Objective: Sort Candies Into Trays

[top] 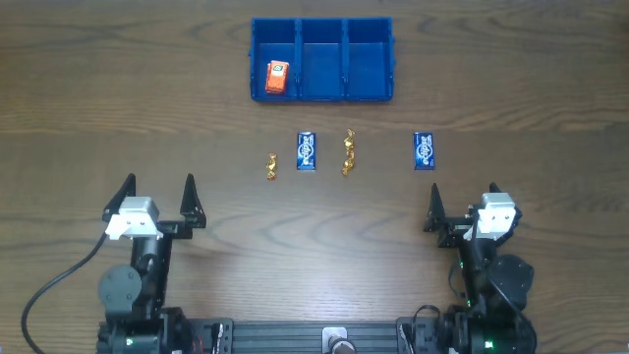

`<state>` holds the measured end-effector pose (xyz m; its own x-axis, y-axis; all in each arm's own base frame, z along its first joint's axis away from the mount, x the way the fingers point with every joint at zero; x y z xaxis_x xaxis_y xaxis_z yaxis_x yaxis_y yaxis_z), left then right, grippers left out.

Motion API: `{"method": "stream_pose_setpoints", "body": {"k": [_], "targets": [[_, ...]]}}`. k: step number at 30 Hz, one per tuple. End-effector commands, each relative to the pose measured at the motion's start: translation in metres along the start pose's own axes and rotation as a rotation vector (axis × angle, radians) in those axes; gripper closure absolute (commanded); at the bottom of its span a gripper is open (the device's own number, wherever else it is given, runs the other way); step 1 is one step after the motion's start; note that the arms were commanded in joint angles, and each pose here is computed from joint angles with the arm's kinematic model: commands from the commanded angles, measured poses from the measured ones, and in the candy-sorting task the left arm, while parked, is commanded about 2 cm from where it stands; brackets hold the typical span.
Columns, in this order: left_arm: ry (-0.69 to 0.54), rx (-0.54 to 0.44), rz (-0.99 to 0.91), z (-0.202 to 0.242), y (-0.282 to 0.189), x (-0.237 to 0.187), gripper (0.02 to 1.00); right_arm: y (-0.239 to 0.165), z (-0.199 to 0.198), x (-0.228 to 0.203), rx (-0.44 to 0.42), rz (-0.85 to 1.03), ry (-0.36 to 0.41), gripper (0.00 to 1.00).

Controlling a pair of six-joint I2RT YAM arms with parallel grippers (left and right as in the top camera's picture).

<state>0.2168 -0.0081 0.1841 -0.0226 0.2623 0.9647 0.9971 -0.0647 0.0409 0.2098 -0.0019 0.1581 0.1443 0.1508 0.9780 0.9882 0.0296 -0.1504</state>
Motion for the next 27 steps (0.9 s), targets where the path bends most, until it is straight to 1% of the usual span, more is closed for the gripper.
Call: {"method": "stream_pose_setpoints", "body": {"k": [1,2,3,4,5,27], "targets": [[-0.005,-0.008,0.145,0.003,-0.003,-0.031,0.020,0.000,0.000,-0.001,0.000,0.001,-0.011,0.003],[-0.009,0.003,0.184,0.005,-0.004,-0.039,0.020,0.000,0.000,-0.001,0.000,0.001,-0.011,0.003],[-0.010,0.007,0.191,0.005,-0.004,-0.041,0.086,0.000,0.000,-0.001,0.000,0.001,-0.011,0.003],[-0.014,0.003,0.192,0.005,-0.005,-0.041,0.178,0.000,0.000,-0.001,0.000,0.001,-0.011,0.003],[-0.031,-0.003,0.194,0.004,-0.005,-0.041,0.020,0.000,0.000,-0.001,0.000,0.001,-0.011,0.003],[-0.041,-0.002,0.192,0.004,-0.004,-0.041,0.020,0.000,0.000,-0.001,0.000,0.001,-0.011,0.003]]}}
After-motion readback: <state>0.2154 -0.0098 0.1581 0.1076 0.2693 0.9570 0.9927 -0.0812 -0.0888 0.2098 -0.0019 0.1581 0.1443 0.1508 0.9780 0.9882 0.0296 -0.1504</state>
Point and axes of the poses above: each gripper's point midway between its finger pads, its own y axis out along the fingers, its own z axis along the line the jaws close on, x = y × z, the point moved 3 cm from there along -y, back along the fingers, and after that the axes turned 10 degrees about -y, right-handed, at the moved point
